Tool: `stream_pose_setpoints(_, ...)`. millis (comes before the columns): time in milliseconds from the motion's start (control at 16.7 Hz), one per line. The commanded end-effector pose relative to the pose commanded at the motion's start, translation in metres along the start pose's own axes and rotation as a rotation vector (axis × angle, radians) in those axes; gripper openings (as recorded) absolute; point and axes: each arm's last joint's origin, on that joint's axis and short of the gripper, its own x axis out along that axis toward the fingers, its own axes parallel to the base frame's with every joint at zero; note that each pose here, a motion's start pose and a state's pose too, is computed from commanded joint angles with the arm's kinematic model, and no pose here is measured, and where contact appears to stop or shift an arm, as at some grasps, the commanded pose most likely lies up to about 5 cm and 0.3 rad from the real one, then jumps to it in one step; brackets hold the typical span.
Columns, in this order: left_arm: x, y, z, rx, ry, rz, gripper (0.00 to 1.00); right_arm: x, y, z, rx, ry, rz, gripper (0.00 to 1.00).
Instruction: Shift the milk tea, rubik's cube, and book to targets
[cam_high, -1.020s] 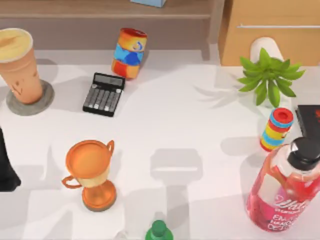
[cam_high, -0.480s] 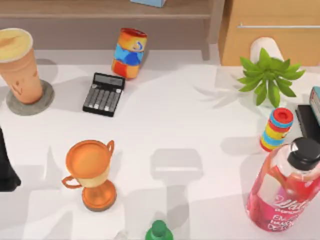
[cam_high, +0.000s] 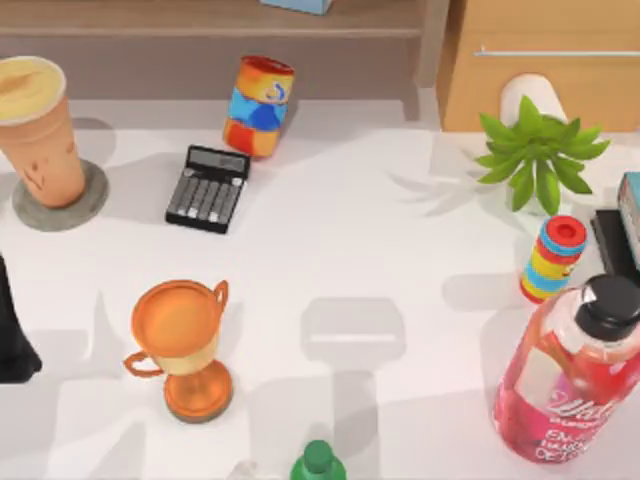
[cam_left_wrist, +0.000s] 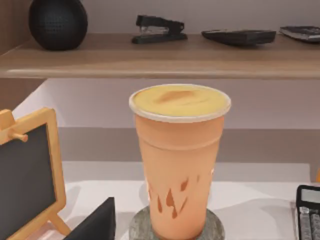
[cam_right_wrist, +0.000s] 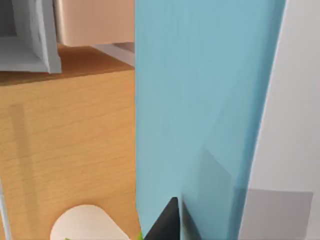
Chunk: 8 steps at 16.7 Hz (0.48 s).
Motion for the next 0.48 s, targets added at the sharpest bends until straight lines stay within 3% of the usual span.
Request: stream_pose_setpoints(480, 0.0000, 0.0000, 0.0000, 0.000, 0.000, 0.000, 1.00, 0.0056, -0.0043, -0.0026, 0.002, 0.012, -0.021, 0.00)
